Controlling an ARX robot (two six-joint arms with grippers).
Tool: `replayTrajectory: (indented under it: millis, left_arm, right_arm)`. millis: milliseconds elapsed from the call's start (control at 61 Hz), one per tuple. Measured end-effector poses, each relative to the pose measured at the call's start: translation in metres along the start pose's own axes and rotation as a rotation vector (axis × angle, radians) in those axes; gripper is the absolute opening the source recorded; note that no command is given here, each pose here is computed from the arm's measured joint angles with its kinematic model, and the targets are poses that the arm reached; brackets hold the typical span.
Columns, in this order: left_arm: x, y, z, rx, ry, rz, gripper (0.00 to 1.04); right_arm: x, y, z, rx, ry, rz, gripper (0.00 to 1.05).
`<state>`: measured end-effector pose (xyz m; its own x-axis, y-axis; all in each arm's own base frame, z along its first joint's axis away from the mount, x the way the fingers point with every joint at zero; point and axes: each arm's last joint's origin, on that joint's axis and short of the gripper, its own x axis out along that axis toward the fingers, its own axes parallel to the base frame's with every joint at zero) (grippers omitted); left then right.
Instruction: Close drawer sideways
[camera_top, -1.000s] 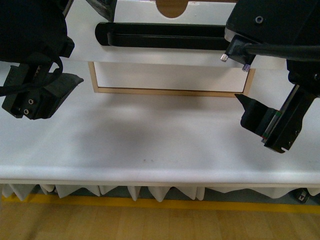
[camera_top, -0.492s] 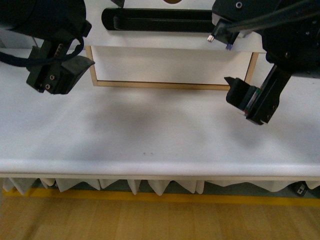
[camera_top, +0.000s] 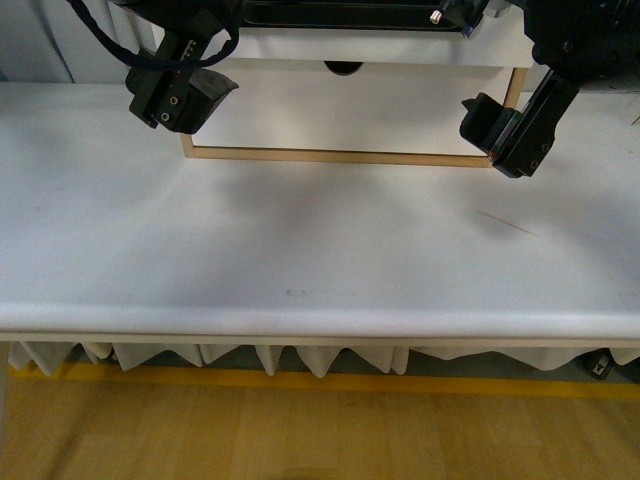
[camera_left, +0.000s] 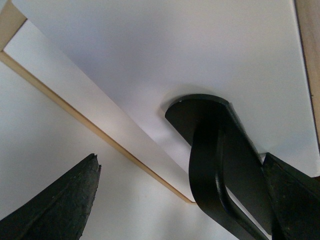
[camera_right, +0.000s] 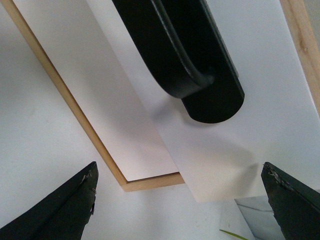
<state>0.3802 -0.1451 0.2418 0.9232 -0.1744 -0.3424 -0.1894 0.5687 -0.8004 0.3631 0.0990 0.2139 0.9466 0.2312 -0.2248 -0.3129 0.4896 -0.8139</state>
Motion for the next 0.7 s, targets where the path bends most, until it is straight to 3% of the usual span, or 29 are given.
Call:
replayTrajectory:
  millis: [705]
  left_arm:
    - [0.029, -0.012, 0.009, -0.005, -0.008, 0.008, 0.99]
  right_arm:
    - [0.039, -0.013, -0.011, 0.012, 0.038, -0.013, 0.96]
